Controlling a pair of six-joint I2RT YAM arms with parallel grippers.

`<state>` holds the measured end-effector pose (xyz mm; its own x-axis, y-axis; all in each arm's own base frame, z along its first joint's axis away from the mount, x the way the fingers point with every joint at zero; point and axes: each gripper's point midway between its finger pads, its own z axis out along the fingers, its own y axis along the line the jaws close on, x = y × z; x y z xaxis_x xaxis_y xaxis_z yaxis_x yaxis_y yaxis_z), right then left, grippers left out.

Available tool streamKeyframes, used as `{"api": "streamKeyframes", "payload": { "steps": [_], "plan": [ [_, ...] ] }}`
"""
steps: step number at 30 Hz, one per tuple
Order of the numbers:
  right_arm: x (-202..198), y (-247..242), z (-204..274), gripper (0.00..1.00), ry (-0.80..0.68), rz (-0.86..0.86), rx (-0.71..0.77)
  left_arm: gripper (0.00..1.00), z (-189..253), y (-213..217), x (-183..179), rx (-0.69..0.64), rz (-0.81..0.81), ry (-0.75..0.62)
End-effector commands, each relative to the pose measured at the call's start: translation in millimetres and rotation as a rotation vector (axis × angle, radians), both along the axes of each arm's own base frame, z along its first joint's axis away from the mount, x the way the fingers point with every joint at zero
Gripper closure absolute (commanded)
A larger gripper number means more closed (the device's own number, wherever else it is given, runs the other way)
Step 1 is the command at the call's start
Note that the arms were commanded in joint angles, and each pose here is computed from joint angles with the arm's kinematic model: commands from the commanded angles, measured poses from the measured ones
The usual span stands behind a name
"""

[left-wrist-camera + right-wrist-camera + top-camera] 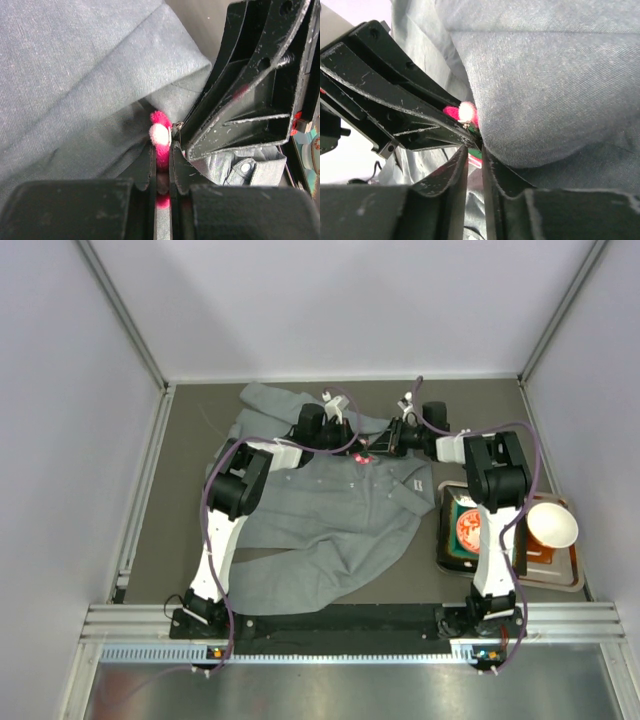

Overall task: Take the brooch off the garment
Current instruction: Open the brooch with the flattened clothing.

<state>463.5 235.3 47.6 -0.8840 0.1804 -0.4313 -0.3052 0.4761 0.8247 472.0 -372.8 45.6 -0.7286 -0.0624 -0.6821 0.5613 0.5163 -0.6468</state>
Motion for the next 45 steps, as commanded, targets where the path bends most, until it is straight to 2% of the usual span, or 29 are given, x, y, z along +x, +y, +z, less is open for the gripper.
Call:
{"api": "streamKeyframes", "payload": {
  "steps": [1,7,13,20,24,34,41,45],
  "plan": [
    [-1.7,-1.8,12.5,0.78,-0.041,-0.072,0.018,1.00,-17.8,-11.9,-19.1,0.033,-0.053,0.020],
    [15.5,0.2,20.6,0.74,-0.057,-0.121,0.062,1.00,-18.4,-12.9,-20.2,0.027,-0.059,0.026],
    [28.5,-9.0,10.4,0.71,-0.039,-0.185,0.025,1.00,-18.3,-13.3,-20.1,0.024,-0.059,0.029],
    [29.7,-12.9,5.5,0.73,0.015,-0.210,0.096,1.00,-19.2,-12.7,-20.8,0.026,-0.057,0.031],
    [31.6,-15.6,5.9,0.78,0.049,-0.227,0.173,1.00,-19.4,-13.9,-22.0,0.017,-0.064,0.037],
    [32.8,-18.8,-3.1,0.83,0.077,-0.241,0.147,1.00,-19.4,-14.4,-22.5,0.012,-0.064,0.042],
    [30.0,-18.2,-1.3,0.77,0.080,-0.249,0.188,1.00,-19.5,-15.0,-22.4,0.008,-0.065,0.045],
    [26.7,-24.9,-1.1,0.77,0.065,-0.288,0.139,1.00,-19.5,-14.7,-22.5,0.007,-0.060,0.051]
  ]
}}
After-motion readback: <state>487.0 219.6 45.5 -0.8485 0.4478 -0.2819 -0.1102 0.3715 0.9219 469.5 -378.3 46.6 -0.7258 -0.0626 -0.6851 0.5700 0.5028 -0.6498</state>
